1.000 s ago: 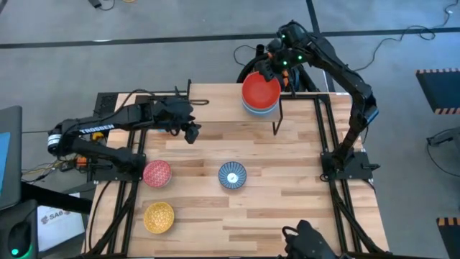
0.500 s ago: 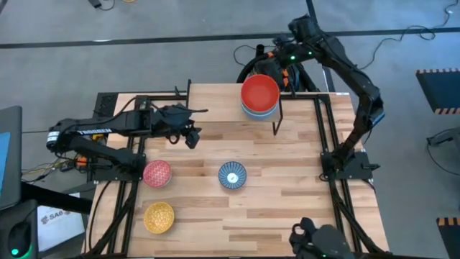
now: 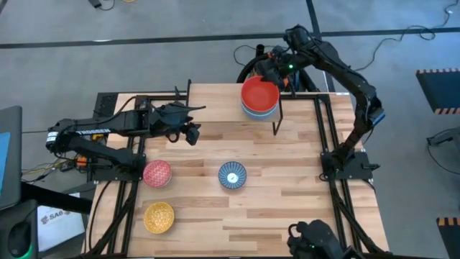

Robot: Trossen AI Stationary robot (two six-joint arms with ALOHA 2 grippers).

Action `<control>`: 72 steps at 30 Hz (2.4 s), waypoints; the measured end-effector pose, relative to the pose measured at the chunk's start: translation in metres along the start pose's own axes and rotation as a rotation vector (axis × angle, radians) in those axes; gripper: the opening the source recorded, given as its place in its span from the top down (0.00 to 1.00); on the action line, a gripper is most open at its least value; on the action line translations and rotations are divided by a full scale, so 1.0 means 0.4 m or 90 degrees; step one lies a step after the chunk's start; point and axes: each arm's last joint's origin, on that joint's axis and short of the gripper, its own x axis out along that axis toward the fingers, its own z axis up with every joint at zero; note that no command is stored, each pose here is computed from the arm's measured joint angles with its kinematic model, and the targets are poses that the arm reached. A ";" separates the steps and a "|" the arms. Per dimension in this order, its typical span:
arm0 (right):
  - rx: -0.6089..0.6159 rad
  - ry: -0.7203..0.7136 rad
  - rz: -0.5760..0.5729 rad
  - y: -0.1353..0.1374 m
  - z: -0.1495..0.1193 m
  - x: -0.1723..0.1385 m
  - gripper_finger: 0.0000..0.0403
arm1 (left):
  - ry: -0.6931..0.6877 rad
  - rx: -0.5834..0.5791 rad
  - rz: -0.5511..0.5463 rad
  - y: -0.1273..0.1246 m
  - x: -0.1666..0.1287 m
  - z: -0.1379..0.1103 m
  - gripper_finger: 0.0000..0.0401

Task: Place and stack bowls onto a shelf
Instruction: Stack the orange bowl on top of the green bowl on the shelf, then put the patterned blue bowl on the shelf

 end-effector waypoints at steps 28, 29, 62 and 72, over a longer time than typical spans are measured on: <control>-0.137 -0.044 0.110 0.290 -0.230 -0.058 0.66 | 0.007 -0.210 -0.089 -0.211 0.064 -0.240 0.54; -0.143 -0.046 0.111 0.300 -0.242 -0.044 0.66 | 0.020 -0.216 -0.088 -0.220 0.076 -0.252 0.55; -0.259 -0.093 0.112 0.563 -0.429 0.231 0.67 | 0.095 -0.122 -0.119 -0.364 0.010 -0.290 0.60; -0.232 -0.177 0.009 0.619 -0.447 0.203 0.73 | 0.067 -0.083 -0.122 -0.382 -0.051 -0.337 0.51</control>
